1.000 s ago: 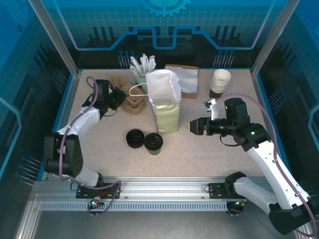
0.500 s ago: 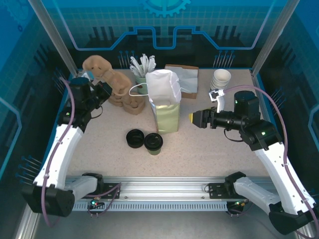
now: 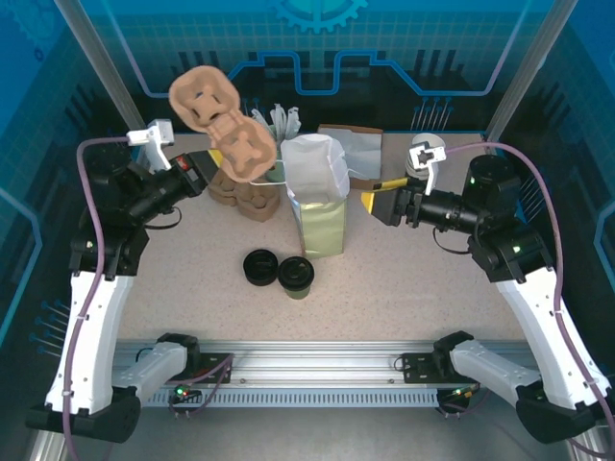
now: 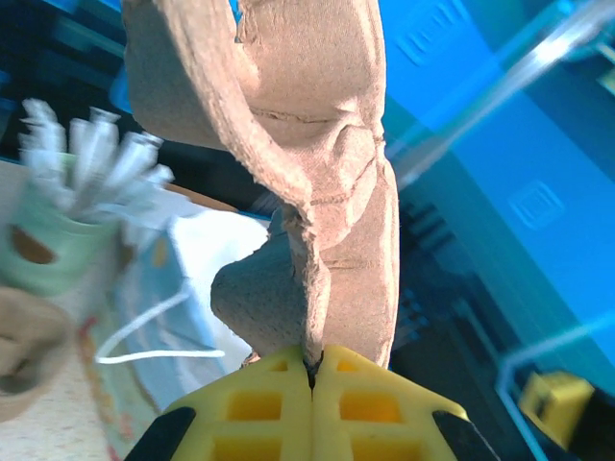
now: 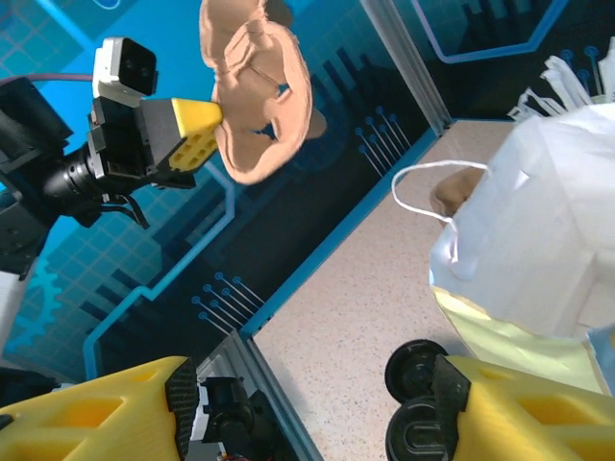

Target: Pack the takeout coffee

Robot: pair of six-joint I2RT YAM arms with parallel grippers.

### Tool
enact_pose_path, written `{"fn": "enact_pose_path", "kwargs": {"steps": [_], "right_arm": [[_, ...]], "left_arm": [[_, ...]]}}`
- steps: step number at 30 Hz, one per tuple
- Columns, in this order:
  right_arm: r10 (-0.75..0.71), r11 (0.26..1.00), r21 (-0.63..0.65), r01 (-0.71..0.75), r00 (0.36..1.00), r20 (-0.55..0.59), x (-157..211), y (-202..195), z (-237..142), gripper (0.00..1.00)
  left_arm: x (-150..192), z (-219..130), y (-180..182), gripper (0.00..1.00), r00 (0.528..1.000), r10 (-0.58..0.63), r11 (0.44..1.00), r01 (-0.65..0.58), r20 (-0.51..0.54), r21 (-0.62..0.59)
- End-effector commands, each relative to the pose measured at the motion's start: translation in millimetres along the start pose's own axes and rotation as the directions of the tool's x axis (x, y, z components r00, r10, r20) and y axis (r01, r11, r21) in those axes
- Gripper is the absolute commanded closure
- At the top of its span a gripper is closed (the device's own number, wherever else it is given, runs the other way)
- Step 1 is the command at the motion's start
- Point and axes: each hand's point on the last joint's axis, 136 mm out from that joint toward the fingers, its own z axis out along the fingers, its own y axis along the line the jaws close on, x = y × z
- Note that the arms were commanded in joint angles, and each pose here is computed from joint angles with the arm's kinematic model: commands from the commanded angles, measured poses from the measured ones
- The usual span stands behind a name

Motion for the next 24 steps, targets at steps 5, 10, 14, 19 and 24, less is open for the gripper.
{"fn": "enact_pose_path", "kwargs": {"steps": [5, 10, 14, 19, 24], "right_arm": [[-0.082, 0.985, -0.150, 0.081, 0.997, 0.002, -15, 37, 2, 0.32], [-0.129, 0.975, -0.179, 0.128, 0.992, 0.003, -14, 50, -2, 0.32], [-0.161, 0.970, -0.186, 0.160, 0.987, 0.010, -14, 56, -5, 0.32], [-0.168, 0.968, -0.187, 0.166, 0.986, 0.007, -14, 58, -6, 0.39], [-0.177, 0.963, -0.205, 0.173, 0.984, 0.000, -11, 63, -6, 0.44]], "left_arm": [[31, 0, -88, 0.97, 0.976, 0.185, 0.899, -0.122, -0.114, 0.420], [49, 5, -106, 0.97, 0.957, 0.245, 0.845, -0.134, -0.152, 0.518], [60, 9, -117, 0.97, 0.943, 0.285, 0.808, -0.138, -0.174, 0.573], [70, 14, -126, 0.98, 0.929, 0.311, 0.782, -0.129, -0.201, 0.610], [77, 21, -127, 0.98, 0.924, 0.316, 0.780, -0.125, -0.214, 0.613]]}}
